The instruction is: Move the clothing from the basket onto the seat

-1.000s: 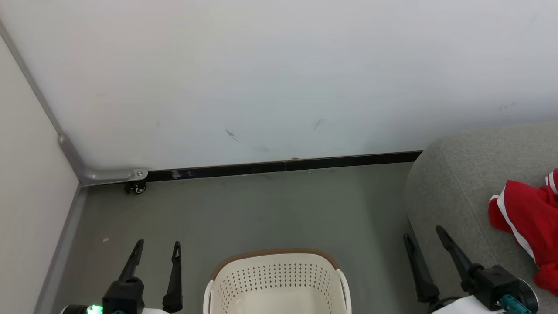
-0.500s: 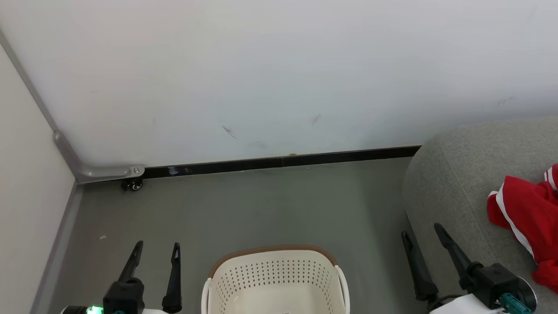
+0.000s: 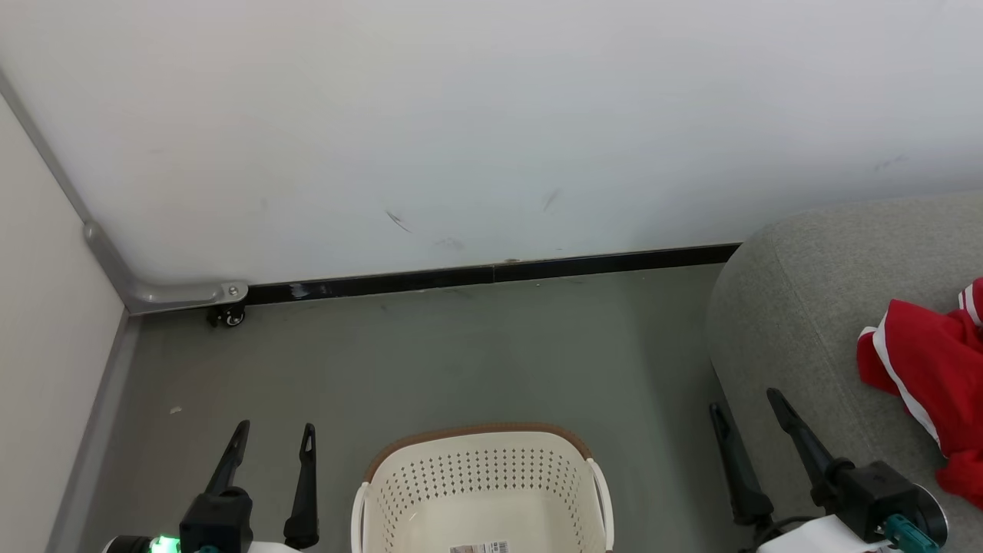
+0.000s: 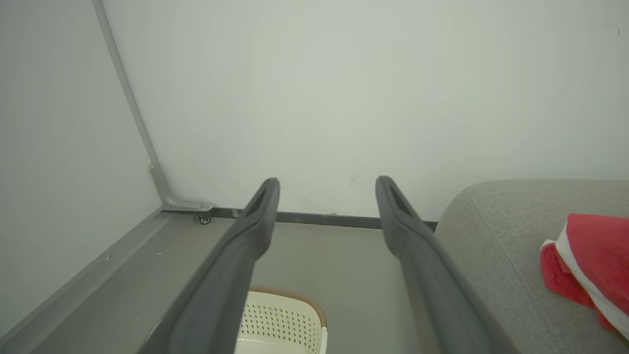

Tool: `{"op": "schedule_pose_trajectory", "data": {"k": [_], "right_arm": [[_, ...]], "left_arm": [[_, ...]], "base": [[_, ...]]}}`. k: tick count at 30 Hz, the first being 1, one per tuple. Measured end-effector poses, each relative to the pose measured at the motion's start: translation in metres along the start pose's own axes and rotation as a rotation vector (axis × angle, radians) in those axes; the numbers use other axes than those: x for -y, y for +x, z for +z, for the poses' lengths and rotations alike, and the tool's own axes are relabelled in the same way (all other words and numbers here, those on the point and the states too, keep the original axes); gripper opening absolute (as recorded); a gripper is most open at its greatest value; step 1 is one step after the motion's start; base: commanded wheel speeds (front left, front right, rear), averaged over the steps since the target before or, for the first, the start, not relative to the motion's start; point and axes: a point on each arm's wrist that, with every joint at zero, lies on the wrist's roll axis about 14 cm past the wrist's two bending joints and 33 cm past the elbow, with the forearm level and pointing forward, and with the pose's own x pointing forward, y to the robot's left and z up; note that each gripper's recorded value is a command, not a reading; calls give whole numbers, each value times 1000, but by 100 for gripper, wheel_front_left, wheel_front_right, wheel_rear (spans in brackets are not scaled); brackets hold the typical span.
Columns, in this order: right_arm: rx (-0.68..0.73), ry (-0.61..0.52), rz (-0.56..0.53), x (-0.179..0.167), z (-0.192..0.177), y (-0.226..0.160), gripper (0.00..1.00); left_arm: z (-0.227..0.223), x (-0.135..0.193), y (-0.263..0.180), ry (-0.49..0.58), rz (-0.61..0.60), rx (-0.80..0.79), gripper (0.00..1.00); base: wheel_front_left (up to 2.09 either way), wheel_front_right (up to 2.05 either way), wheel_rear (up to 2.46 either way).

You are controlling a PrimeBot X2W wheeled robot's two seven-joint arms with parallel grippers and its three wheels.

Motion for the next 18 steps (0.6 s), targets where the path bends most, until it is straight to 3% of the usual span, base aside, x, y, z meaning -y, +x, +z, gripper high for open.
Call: {"op": "schedule_pose_trajectory", "data": {"k": [18], "right_arm": [[7,5,11,-3,3,3,100]], "left_arm": [[-2,-5,-1,-6,20,-6,100]], "base": [[0,0,0]]}}
